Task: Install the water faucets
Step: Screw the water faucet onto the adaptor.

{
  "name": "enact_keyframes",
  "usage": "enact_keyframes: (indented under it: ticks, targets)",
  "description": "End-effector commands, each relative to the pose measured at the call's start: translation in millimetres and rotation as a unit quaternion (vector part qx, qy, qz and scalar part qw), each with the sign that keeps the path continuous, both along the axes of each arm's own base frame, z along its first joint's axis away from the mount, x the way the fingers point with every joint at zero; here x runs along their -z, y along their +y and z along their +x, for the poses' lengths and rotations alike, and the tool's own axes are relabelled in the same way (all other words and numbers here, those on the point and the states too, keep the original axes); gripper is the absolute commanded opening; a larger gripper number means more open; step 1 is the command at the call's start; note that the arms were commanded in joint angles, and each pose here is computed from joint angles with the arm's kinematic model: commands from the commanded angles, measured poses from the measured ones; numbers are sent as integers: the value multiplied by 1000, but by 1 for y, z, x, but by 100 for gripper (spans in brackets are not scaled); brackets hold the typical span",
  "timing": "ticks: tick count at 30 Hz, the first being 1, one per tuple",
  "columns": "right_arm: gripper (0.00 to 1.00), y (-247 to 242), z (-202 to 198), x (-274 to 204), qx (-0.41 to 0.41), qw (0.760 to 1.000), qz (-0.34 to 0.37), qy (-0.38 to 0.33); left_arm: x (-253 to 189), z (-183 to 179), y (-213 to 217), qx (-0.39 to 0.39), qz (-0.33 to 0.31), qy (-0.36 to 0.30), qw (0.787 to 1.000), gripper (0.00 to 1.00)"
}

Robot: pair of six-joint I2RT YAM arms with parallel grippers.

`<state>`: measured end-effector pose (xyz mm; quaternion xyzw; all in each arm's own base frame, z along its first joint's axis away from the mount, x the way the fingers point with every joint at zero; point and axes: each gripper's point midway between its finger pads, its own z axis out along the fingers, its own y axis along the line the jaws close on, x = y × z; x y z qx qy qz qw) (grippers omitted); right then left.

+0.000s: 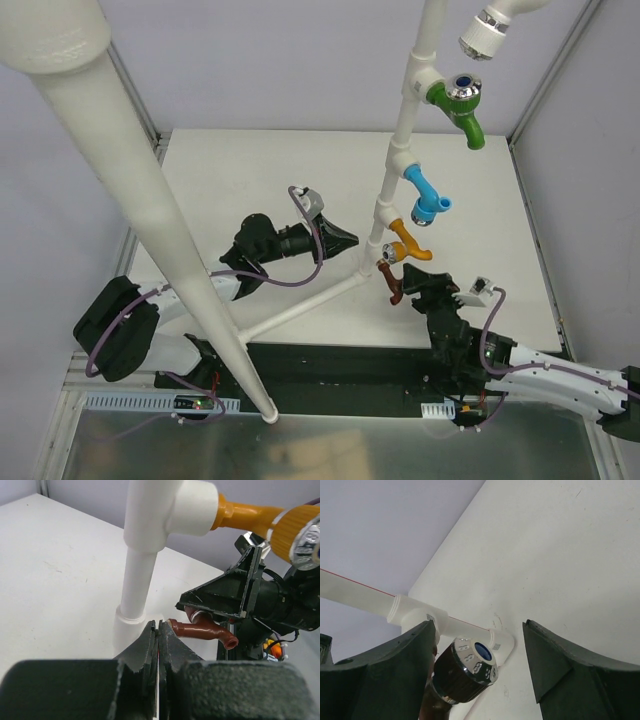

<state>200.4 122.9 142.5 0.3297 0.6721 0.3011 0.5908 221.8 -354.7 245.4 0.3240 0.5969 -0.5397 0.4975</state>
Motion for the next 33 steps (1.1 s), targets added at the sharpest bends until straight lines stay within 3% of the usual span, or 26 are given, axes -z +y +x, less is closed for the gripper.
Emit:
enact_keyframes:
  ticks: [1, 4, 8, 12, 16, 23, 33]
  targets:
    - [80, -2, -1, -29, -14, 1000, -1, -24, -20, 2, 7, -20, -15, -50, 998, 0]
    - [86, -5, -4, -36, -25, 999, 2, -31, -28, 6, 6, -23, -19, -59, 998, 0]
    - [87, -9, -9, -48, -46, 998, -11, -46, -43, 8, -2, -11, -29, -73, 997, 0]
    - [87, -18, -13, -57, -62, 995, -59, -55, -45, 11, -8, -2, -29, -75, 997, 17]
    - [86, -37, -16, -60, -56, 989, -130, -36, -45, 16, -11, -5, -29, -79, 996, 21]
    - [84, -57, -16, -69, -35, 973, -225, -17, -58, 28, -28, 6, -47, -102, 994, 38]
    - [84, -41, -19, -78, -94, 957, -269, -55, -40, 42, -66, 46, -60, -122, 990, 45]
